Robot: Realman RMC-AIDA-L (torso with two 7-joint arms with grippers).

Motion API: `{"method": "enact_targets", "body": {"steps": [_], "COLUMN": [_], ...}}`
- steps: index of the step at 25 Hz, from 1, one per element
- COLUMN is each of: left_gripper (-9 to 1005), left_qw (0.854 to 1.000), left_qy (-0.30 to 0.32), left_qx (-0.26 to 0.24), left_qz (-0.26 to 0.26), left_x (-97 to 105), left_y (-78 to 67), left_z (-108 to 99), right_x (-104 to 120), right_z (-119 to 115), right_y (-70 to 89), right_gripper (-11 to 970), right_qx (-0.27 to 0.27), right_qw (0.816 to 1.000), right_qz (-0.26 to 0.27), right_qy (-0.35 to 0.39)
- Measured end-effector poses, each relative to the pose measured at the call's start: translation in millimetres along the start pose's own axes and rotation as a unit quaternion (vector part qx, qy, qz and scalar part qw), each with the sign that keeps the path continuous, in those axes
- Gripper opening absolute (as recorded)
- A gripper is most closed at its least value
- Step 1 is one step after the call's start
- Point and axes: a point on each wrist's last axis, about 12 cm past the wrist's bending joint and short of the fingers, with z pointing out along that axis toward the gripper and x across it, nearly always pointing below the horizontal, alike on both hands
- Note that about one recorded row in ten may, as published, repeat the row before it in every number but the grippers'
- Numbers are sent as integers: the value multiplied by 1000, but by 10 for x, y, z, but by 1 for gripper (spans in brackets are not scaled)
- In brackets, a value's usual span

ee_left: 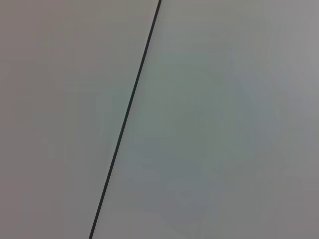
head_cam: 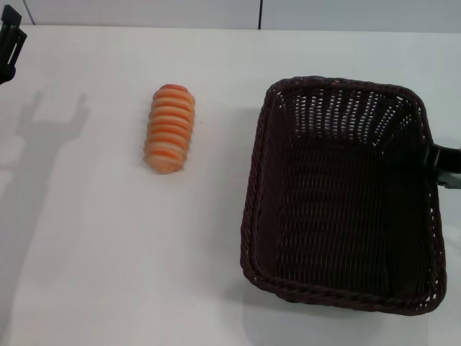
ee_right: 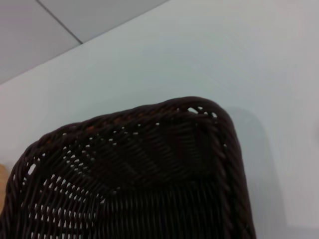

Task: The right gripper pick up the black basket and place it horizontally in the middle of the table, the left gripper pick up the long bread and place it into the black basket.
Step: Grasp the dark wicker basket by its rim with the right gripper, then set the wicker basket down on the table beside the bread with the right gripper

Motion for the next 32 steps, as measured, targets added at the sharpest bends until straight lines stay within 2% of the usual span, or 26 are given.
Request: {"method": "enact_targets", "body": {"steps": [3, 12, 19, 23, 26, 27, 28, 32], "left_gripper": [842, 843, 842, 843, 843, 843, 843, 842], "left_qw": [1000, 1000, 1000, 1000, 1000, 1000, 1000, 1000], "left_qy": [-3, -8, -11, -11, -10, -10, -10, -9], "left_qx": [-1, -6, -6, -6, -6, -7, -7, -9], "left_qz": [0, 1, 0, -4, -5, -6, -6, -14], "left_x": [-8, -23, -31, -30, -27, -25, -25, -22], "left_y": [6, 30, 31, 30, 30, 33, 33, 42], "left_z": [-9, -22, -32, -33, -41, -52, -52, -74], "right_x": [-5, -11, -9, -30, -95, -156, -156, -268], "right_z": [-7, -1, 9, 5, -41, -88, -88, -199], "right_y": [-14, -8, -14, -12, -10, -21, -21, -33], "right_gripper": [726, 268, 162, 161, 161, 161, 161, 160], "right_qx": [-1, -9, -8, -5, -1, 0, 0, 7], "right_qw": [1000, 1000, 1000, 999, 997, 994, 994, 983], "right_qz": [4, 1, -2, -24, -59, -87, -87, -155], "right_qy": [-7, -15, -15, -23, -41, -61, -61, -95]}}
